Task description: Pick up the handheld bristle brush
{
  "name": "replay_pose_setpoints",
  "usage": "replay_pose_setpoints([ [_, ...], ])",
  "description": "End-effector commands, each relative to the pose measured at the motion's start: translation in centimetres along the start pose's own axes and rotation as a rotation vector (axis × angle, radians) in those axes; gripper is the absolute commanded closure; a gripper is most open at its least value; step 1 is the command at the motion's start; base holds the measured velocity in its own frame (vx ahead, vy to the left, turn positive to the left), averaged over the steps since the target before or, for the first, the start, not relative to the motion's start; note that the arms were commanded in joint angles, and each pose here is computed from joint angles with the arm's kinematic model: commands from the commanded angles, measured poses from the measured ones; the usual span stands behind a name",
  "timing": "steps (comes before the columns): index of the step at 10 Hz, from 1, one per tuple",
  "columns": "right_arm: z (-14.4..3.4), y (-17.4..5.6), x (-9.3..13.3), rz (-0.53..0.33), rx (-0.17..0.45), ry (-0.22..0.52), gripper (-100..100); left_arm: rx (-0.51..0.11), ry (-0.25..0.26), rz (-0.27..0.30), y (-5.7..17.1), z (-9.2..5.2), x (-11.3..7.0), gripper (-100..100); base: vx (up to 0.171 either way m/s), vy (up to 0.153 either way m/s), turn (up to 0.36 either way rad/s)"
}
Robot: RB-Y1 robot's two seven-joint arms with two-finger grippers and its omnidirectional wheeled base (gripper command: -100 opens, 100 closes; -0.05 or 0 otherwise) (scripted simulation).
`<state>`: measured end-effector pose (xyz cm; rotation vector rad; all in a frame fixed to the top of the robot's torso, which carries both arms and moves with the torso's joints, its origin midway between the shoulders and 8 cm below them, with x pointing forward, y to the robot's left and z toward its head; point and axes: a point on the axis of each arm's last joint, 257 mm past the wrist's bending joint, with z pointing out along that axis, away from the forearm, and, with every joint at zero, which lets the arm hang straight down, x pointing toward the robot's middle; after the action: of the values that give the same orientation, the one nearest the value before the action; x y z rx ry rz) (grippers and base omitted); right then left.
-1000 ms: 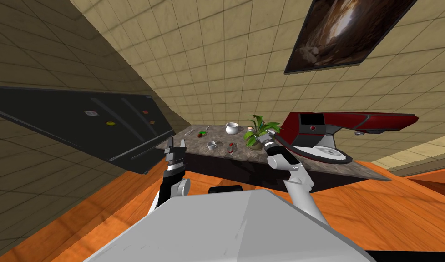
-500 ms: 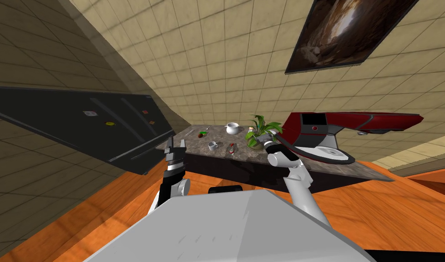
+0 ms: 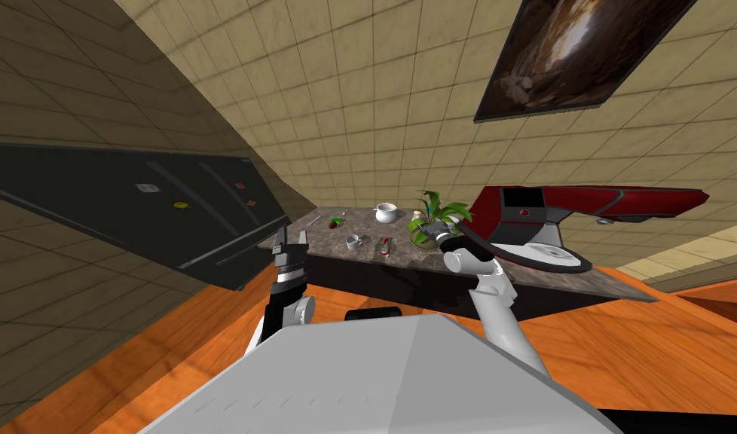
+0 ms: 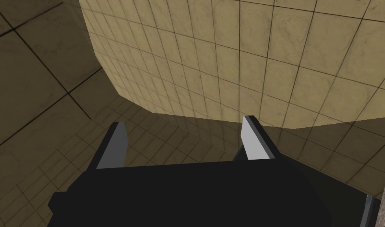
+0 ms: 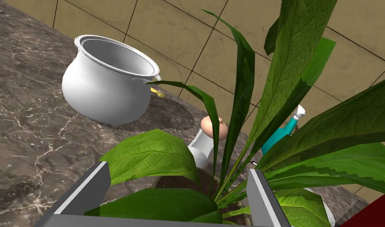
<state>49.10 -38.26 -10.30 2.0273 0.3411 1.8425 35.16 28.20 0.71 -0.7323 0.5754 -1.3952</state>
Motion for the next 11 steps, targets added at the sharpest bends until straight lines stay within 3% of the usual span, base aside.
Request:
replay_pose_setpoints([
  [1,0.1,-0.5,-0.5,0.057,0.023,-0.027,-100,0.0,0.0,0.0,0.0,0.0,0.0,0,0.018,0.03,-0.004],
  [5,0.6,-2.1,-1.1,0.186,0.091,-0.086,-100,0.0,0.0,0.0,0.0,0.0,0.0,0,0.016,0.027,-0.003],
  [7,0.6,-2.3,-1.5,0.231,0.096,-0.104,-100,0.0,0.0,0.0,0.0,0.0,0.0,0,0.015,0.022,-0.002],
  [8,0.7,-3.2,-1.8,0.276,0.129,-0.135,-100,0.0,0.0,0.0,0.0,0.0,0.0,0,0.015,0.023,-0.001],
  [10,0.6,-3.3,-2.0,0.31,0.131,-0.147,-100,0.0,0.0,0.0,0.0,0.0,0.0,0,0.012,0.02,-0.002],
  [11,0.6,-4.3,-2.4,0.358,0.165,-0.182,-100,0.0,0.0,0.0,0.0,0.0,0.0,0,0.016,0.017,-0.001],
])
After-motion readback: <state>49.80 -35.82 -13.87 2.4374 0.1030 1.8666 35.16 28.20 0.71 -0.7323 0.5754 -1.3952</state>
